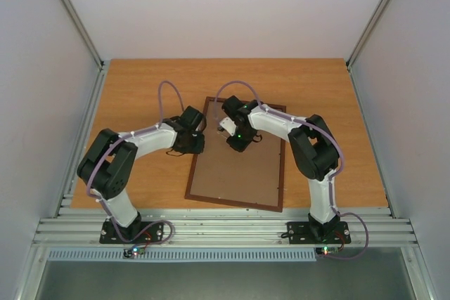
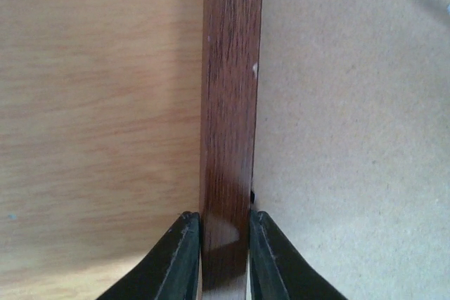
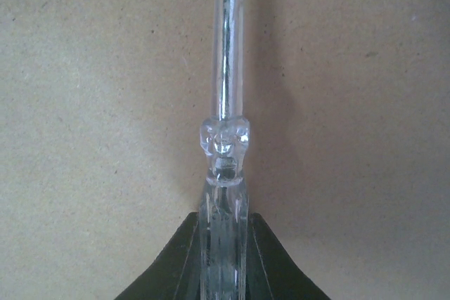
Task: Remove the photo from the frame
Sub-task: Move the photo frame to the center of the board.
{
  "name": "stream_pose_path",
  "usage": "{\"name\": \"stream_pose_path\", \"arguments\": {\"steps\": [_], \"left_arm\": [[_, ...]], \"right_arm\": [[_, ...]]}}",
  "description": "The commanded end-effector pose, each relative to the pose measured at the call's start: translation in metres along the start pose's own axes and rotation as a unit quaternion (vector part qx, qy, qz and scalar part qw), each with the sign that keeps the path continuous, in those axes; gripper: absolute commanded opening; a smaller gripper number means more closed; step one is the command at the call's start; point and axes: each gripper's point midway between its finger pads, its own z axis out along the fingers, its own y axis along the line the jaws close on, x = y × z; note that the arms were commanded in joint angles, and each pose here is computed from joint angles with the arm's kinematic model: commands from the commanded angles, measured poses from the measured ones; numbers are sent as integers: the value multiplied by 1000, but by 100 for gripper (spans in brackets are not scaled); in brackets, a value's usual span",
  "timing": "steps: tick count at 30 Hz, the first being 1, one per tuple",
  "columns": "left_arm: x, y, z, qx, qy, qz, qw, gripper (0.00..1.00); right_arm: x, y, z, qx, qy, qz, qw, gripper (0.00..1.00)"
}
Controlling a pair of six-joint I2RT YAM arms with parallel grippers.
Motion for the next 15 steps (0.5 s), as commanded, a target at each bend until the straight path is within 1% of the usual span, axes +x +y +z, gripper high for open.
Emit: {"name": "stream_pose_path", "arguments": {"steps": [1, 7, 15], "left_arm": [[18, -1, -7, 17, 17, 8, 1000, 20], [32, 3, -18, 23, 19, 4, 1000, 18], [60, 9, -28, 43, 32, 8, 999, 18]], "right_arm": [[-4, 3, -20, -3, -25, 11, 1000, 1], [0, 12, -27, -7, -28, 6, 1000, 1], [2, 33, -29, -11, -22, -24, 999, 1]]}}
